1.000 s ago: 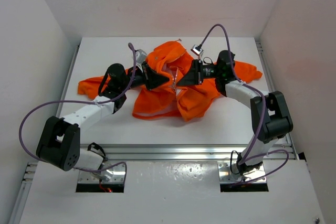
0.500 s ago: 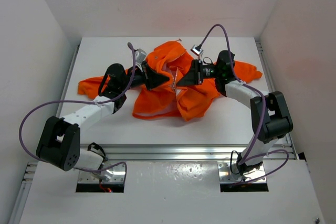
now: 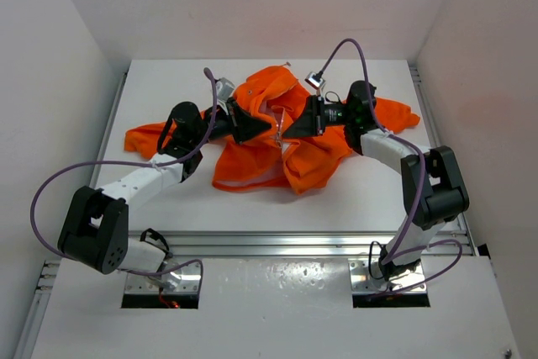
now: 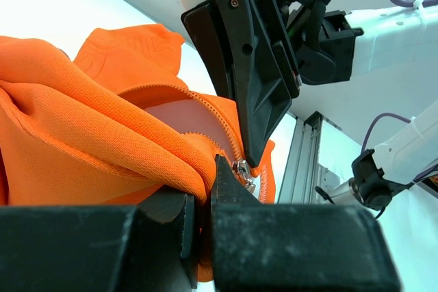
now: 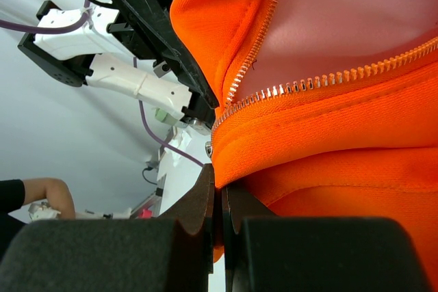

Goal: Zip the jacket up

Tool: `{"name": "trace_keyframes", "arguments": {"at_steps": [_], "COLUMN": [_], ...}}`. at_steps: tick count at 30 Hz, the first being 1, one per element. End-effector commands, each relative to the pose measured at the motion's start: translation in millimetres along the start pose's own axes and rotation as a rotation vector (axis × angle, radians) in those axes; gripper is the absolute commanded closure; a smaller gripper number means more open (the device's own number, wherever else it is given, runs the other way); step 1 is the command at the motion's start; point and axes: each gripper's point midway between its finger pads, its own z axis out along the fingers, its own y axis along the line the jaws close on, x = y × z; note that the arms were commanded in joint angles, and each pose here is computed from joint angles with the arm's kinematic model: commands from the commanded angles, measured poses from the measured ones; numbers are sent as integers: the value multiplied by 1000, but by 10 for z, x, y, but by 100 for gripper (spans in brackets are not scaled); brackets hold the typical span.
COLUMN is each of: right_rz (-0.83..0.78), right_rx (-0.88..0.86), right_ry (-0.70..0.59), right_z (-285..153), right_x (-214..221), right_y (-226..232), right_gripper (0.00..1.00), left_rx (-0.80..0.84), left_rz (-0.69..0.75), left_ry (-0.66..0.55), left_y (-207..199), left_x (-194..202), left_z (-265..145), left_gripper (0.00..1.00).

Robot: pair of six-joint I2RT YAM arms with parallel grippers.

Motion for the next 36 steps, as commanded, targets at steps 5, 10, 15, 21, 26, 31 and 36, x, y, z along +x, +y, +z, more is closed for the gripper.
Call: {"name": "trace_keyframes", "arguments": {"at_steps": [5,10,15,21,26,31,36], "right_rz": [-89,-88,-85,-73,-73,-78,-82], "right_rx": [-29,-25,-24,-11,-9,-12,-17], "right_ry": [1,-4,-5,-18,-21,-19,-15], "right_z": [23,16,15,-21,-26,-23,-12], "right_x": [-47,-59,-74,-124,-150,-143,-147], "right_y": [120,104,95,46,37,44,63], "right_gripper": [100,100,100,100,100,100,100], "left_rx": [50,50,57,54,43,40,40], "left_rz": [71,71,72,58,71,54,54], "left_ry": [-84,-84,-79,-71,-92,-86,-86], "left_y": [-124,-124,-137,-124,-111,-89,-75], "left_x": [-299,-299,-290,-250,-318,-291,-301], "left_z": [51,51,49,6,-17,-8,9], "left_gripper": [100,100,100,100,100,100,100]}}
